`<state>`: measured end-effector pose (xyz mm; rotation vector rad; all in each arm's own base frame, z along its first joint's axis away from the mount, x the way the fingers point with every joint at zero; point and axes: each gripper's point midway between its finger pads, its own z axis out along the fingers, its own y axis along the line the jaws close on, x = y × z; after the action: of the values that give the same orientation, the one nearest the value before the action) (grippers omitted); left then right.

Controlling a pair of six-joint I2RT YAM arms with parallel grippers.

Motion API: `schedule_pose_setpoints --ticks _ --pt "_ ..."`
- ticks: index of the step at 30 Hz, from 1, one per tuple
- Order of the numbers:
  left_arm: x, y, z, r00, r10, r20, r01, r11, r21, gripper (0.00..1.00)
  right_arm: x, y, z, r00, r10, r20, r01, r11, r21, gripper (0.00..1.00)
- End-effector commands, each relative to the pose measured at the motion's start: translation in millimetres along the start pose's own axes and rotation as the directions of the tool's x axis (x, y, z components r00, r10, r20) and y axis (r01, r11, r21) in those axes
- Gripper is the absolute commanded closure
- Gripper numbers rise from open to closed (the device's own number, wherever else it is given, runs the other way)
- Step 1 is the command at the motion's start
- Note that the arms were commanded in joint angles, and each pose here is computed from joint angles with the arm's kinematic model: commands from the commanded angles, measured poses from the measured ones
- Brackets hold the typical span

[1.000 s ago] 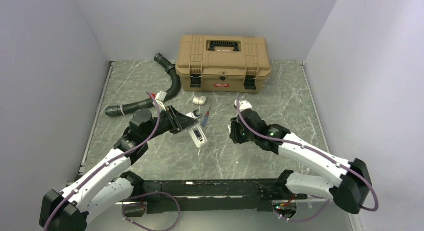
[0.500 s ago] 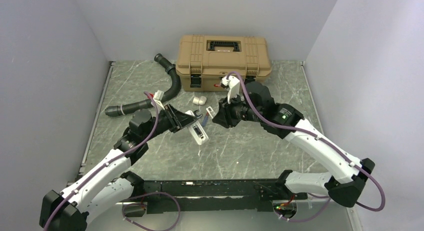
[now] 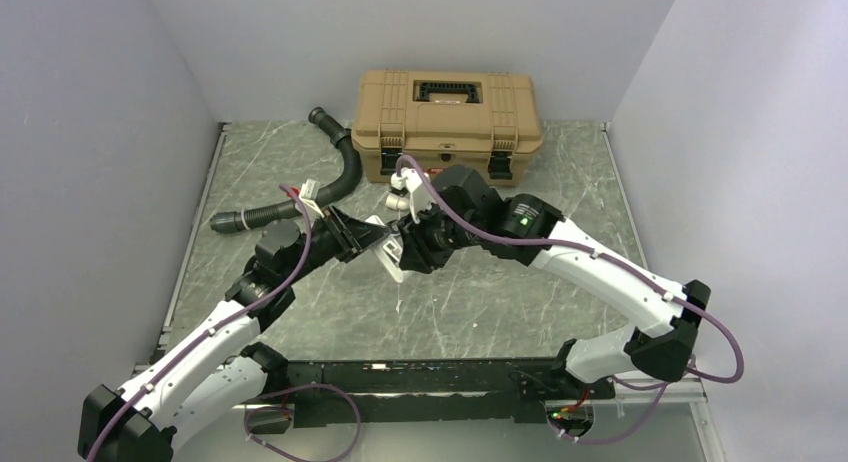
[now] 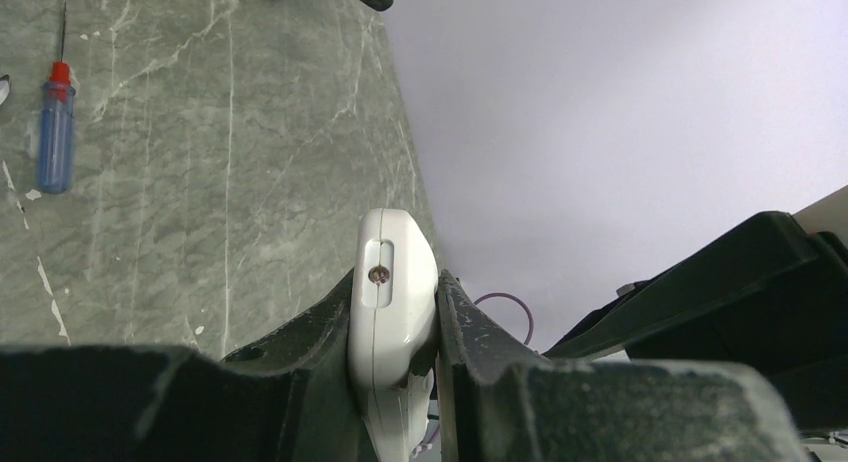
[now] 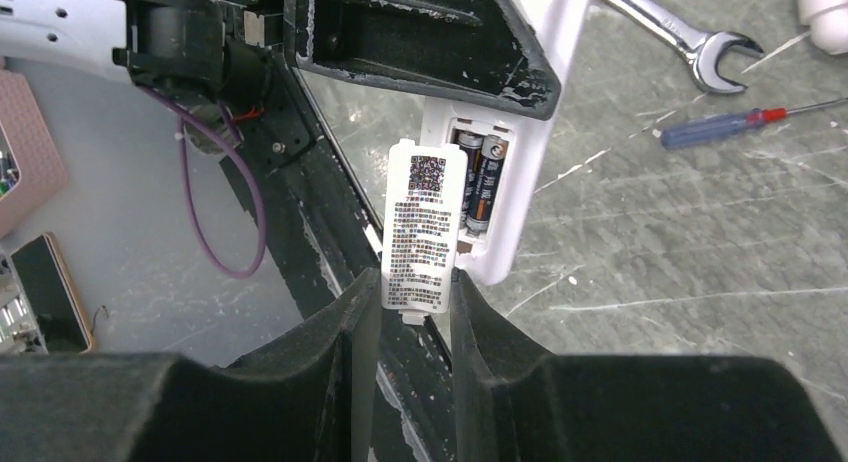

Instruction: Load the batteries into the remote control

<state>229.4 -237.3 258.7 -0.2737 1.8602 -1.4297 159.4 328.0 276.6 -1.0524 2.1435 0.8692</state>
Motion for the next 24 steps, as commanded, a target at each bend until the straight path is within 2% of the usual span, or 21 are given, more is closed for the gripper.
schedule_pose_setpoints --ticks 1,14,24 --pt "-12.8 -19.8 -0.9 0.999 0.008 0.05 -0.011 0.998 0.067 1.0 -1.7 2.4 3.5 0.999 -0.02 -0.035 0.021 1.0 0.017 0.79" --pt "-11.3 -19.0 -3.8 0.999 0.006 0.053 -0.01 0.997 0.073 1.0 -5.2 -18.2 9.8 0.996 -0.037 -0.076 0.046 0.991 0.129 0.79" --pt "-11.6 -17.3 -3.3 0.998 0.001 0.059 -0.005 0.997 0.073 1.0 -8.4 -18.8 14.2 0.997 -0.034 -0.076 0.044 0.991 0.13 0.79"
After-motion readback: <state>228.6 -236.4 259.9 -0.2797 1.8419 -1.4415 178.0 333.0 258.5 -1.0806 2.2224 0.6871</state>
